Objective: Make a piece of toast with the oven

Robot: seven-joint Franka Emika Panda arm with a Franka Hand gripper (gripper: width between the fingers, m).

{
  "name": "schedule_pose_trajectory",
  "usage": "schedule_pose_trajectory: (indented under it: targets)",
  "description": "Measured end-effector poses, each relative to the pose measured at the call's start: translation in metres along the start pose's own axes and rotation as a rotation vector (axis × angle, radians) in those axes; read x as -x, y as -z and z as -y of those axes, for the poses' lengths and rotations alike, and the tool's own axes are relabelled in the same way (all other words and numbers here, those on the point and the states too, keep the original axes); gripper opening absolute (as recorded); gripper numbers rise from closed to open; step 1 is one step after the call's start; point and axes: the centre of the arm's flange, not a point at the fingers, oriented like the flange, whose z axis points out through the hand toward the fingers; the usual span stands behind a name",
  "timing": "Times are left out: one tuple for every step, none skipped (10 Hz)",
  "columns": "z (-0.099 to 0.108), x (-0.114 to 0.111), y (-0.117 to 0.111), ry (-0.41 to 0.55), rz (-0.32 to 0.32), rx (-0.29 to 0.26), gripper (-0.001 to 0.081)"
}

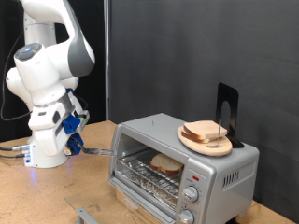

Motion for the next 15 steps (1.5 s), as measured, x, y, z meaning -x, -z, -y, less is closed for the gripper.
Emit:
schedule_pose_trajectory:
  targets:
    - [0.003,-0.001,0.002,0.016,-0.017,-0.027,0.0403]
    - [0.01,0.0,0.009,0.04,-0.029,-0.066,0.0403]
    - [0.02,0.002,0.02,0.062,-0.029,-0.103,0.0403]
    - [0.031,0.005,0.034,0.083,-0.028,-0.135,0.0403]
    - [0.041,0.009,0.047,0.101,-0.037,-0.156,0.0403]
    - [0.05,0.014,0.061,0.114,-0.057,-0.171,0.0403]
    - [0.057,0.018,0.072,0.111,-0.077,-0.178,0.0403]
    - [0.061,0.022,0.076,0.107,-0.086,-0.18,0.0403]
    - [0.06,0.022,0.075,0.106,-0.082,-0.18,0.0403]
    - [0.061,0.021,0.073,0.114,-0.083,-0.191,0.0403]
    - [0.068,0.02,0.073,0.126,-0.073,-0.209,0.0403]
    - [0.082,0.017,0.074,0.146,-0.06,-0.231,0.0403]
    - [0.1,0.013,0.077,0.167,-0.049,-0.235,0.0403]
    - [0.119,0.009,0.078,0.177,-0.044,-0.235,0.0403]
    - [0.138,0.006,0.079,0.18,-0.036,-0.23,0.0403]
